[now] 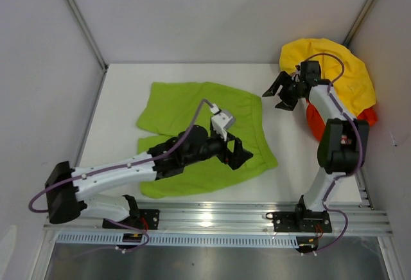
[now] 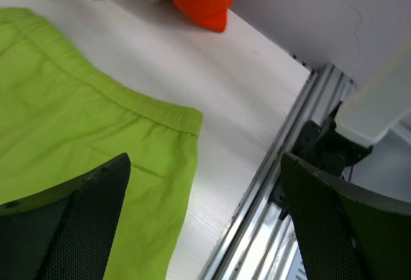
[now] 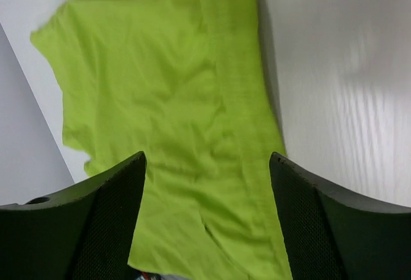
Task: Fold and stack the shorts
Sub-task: Flatten the shorts out
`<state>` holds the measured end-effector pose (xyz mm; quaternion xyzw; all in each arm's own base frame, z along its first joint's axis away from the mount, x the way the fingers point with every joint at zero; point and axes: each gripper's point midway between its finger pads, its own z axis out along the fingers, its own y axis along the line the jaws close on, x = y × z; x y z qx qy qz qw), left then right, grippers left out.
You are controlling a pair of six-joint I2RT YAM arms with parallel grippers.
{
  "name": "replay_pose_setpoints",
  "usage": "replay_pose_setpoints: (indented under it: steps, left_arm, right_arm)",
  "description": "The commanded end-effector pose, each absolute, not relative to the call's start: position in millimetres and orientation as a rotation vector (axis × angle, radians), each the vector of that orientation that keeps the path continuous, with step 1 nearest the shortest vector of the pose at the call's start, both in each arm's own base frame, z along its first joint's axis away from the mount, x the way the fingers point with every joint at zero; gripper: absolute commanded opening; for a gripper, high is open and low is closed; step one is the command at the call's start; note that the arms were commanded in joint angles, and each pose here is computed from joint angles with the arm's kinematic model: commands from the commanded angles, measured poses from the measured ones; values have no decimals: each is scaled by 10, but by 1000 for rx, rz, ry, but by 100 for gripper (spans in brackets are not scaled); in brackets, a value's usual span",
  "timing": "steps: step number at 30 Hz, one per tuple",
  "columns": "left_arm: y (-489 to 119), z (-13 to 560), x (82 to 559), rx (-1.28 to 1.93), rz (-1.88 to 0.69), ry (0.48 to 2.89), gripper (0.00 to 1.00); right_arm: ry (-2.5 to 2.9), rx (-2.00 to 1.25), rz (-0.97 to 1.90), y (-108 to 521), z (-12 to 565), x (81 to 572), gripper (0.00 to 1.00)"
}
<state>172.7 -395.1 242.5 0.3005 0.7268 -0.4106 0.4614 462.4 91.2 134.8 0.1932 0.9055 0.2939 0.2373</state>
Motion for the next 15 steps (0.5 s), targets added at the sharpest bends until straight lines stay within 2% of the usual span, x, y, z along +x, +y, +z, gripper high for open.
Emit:
replay_pose_setpoints:
  steps: [1,3,5,7,10,11,15]
  left_arm:
    - [-3392,2287,1850,535,-821,2006,99]
    - [-3127,2205,1925,466,-734,2056,99]
    - [-2823,1952,1998,381,-630,2135,99]
    - [-2538,1796,2112,275,-600,2175,99]
    - [-2322,1804,2198,171,-651,2177,99]
    - [-2169,1849,2321,104,-624,2160,99]
    - [-1718,2063,2574,-99,-498,2082,99]
  right_arm:
    - [2446,472,749,1059,1593,4101,80]
    - [2392,415,757,1170,1759,3873,80]
    - [2410,435,694,1140,1617,3700,79]
    - [2377,412,666,1135,1653,3698,74]
    - [2372,383,669,1186,1675,3797,69]
    - [2400,385,646,1206,1581,3856,65]
    - [2414,364,572,1353,1547,4203,61]
